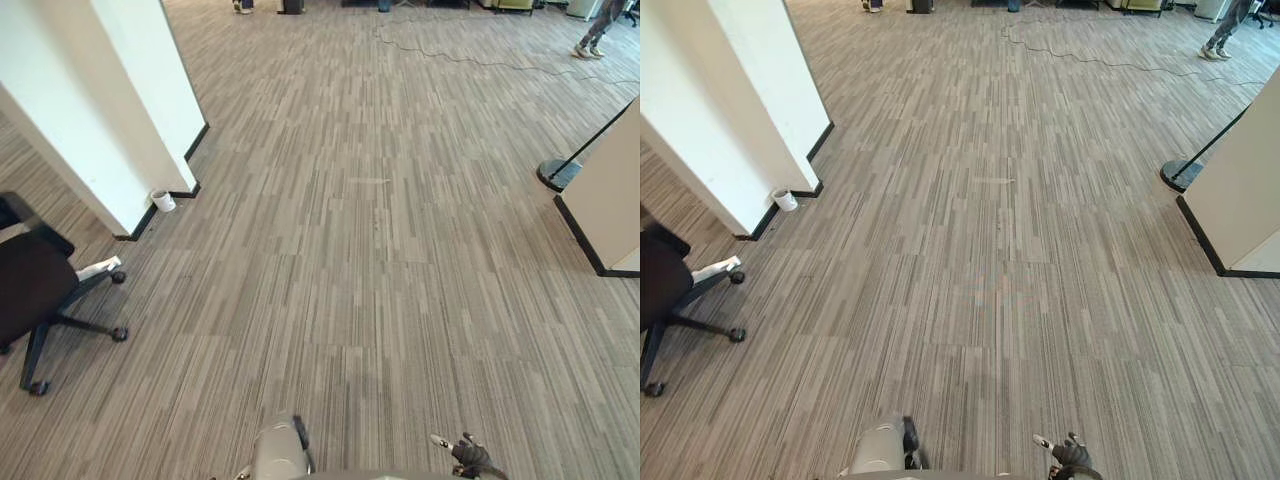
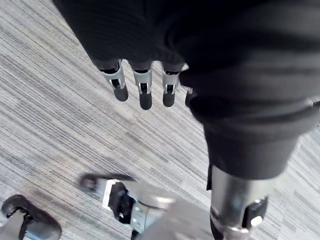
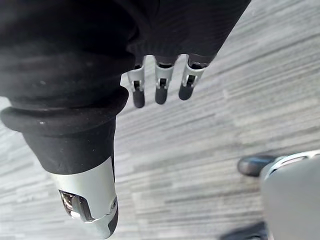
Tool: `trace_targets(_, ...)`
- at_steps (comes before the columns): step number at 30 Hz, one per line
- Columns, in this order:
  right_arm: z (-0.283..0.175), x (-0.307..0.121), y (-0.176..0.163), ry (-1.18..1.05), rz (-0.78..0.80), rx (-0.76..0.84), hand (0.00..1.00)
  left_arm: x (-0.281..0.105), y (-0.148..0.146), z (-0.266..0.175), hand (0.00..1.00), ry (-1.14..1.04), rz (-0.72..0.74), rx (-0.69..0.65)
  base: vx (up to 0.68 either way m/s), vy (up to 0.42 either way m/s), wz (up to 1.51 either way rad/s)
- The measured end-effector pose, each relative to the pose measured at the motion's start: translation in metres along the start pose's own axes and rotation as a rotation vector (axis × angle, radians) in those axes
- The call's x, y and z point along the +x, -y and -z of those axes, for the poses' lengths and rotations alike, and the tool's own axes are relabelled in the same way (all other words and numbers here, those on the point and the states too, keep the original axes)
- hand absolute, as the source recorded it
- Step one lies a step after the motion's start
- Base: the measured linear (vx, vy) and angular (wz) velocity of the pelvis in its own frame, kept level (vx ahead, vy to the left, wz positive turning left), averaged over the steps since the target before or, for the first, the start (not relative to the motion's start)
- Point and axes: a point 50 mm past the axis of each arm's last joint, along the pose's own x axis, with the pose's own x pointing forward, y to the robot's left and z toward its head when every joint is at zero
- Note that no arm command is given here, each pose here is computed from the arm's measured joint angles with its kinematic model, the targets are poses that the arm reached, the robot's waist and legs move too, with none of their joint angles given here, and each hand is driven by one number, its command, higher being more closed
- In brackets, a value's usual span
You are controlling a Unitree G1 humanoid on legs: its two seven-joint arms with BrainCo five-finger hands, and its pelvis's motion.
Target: Organize washtable
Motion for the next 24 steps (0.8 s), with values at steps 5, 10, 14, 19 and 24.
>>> trace_targets(5, 0.015, -0.003, -0.017, -0.051, -0.048, -0.019, 0.0, -0.005, -0.011, 0.016, 0.0, -0.042, -0.033, -0.01, 0.76, 0.294, -0.45)
trace_targets(10, 0.045, -0.01, -0.004, -0.173, -0.011, 0.053, 0.0, -0.003, -0.035, 0.015, 0.0, -0.066, -0.094, -0.018, 0.76, 0.278, 0.27)
trace_targets(14, 0.053, -0.013, 0.012, -0.189, 0.016, 0.071, 0.0, -0.001, -0.034, 0.012, 0.0, -0.071, -0.078, -0.01, 0.63, 0.124, 0.03)
trace_targets(19, 0.049, -0.013, 0.017, -0.14, 0.039, 0.109, 0.0, 0.005, -0.015, -0.008, 0.0, -0.01, -0.041, -0.06, 0.48, -0.059, 0.32)
trace_targets(24, 0.063, -0.022, 0.025, -0.158, 0.054, 0.069, 0.0, 0.005, -0.001, -0.01, 0.0, -0.003, -0.047, -0.126, 0.71, -0.2, 0.39)
